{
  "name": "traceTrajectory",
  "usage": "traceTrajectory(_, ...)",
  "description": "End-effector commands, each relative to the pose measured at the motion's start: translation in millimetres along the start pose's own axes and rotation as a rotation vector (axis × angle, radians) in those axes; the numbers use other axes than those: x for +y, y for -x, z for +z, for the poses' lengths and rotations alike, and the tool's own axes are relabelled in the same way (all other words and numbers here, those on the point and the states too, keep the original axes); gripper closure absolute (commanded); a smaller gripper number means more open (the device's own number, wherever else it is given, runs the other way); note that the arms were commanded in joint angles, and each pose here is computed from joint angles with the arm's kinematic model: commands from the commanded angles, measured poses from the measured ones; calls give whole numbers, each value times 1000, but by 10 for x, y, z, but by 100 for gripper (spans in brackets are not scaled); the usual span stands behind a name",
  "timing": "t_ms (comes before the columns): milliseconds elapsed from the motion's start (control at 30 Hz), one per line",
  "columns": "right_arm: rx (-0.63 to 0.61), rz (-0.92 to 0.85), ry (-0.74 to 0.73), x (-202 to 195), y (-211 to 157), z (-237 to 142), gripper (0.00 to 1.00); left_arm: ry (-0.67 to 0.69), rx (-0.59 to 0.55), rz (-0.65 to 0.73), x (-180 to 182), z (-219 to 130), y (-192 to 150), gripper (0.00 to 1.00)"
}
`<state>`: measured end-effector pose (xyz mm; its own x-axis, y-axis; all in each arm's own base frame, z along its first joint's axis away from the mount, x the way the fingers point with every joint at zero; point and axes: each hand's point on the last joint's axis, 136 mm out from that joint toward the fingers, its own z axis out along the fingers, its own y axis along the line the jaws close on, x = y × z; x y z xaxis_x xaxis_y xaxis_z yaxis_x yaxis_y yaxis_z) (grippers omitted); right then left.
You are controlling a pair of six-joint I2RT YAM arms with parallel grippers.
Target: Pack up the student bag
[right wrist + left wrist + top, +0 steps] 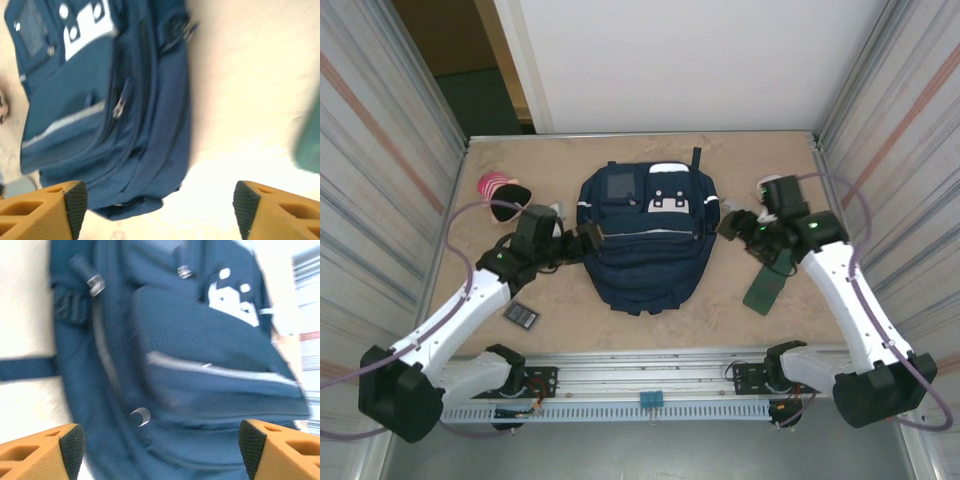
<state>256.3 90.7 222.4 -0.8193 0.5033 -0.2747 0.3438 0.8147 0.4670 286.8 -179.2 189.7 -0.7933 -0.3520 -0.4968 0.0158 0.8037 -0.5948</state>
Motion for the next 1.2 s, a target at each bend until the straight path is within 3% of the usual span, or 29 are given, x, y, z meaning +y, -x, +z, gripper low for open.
traceTrajectory(0, 108, -68, -147, -499, -84, -205, 19, -88, -29, 150, -491, 17, 222, 18)
traceTrajectory(267, 153, 61, -260, -1115, 186, 185, 10, -146, 103, 264, -1014, 570, 105, 16)
traceTrajectory(367, 212, 50, -286, -1245, 150, 440, 1, -168, 129, 257, -1084, 732, 61, 16)
traceTrajectory(700, 323, 78, -456, -1719, 138, 931, 1, -189, 207, 252, -1158, 1059, -16, 18)
traceTrajectory(933, 384, 102, -498, -1892, 60, 1194, 0, -192, 207, 251, -1186, 1115, 27, 19)
traceTrajectory(1167, 422, 109, -504, -1966, 18, 1367, 10, -182, 206, 243, -1149, 1137, 57, 19)
